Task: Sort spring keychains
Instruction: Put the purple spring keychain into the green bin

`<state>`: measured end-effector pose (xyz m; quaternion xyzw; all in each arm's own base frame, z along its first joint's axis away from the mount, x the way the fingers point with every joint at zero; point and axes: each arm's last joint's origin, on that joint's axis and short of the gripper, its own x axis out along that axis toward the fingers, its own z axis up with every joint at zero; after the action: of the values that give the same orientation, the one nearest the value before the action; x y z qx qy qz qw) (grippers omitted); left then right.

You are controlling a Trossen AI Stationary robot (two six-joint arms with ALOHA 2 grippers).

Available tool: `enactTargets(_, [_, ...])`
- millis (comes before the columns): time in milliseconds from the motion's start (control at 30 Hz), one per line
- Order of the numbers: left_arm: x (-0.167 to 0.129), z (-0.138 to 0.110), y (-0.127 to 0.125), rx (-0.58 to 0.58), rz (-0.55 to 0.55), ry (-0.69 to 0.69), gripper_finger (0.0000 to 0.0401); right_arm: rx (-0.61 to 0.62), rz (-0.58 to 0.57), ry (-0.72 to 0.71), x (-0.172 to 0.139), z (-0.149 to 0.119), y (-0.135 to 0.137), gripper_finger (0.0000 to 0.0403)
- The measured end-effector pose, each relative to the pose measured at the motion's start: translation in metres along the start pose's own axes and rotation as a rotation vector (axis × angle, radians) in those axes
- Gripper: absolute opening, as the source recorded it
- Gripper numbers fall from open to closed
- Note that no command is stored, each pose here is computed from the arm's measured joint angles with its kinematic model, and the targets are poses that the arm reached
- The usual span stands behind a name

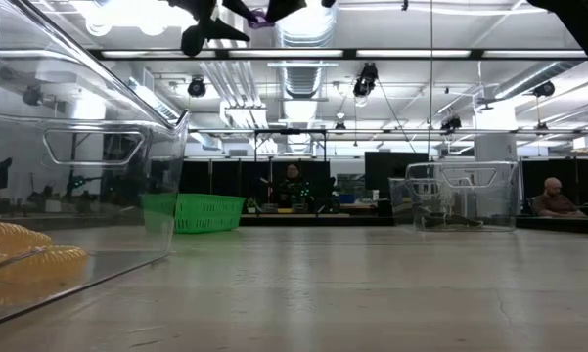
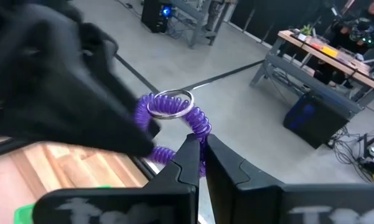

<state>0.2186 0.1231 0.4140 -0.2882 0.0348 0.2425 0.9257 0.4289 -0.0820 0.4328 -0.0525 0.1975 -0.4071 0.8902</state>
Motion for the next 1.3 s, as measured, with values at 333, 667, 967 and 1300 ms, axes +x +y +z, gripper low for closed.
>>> enactTargets(333, [-0.011,0.008,-0.003,0.073,0.023,-0.094,0.0136,-0.019,0.019,-0.003,-0.003,0.0,0.004,0.0008])
enactTargets(667, [-0.011,0.007,-0.002,0.104,0.033,-0.079,0.0009,-0.016,0.06,-0.051,-0.007,0.005,0.01,0.0008])
enactTargets(967, [-0.014,0.001,0.002,0.114,0.085,-0.021,0.0002,-0.014,0.082,-0.059,-0.013,0.006,0.016,0.0009])
enactTargets(1300, [-0.018,-0.003,0.006,0.121,0.156,0.022,0.0001,0.011,0.258,-0.044,-0.009,0.002,0.026,0.0092])
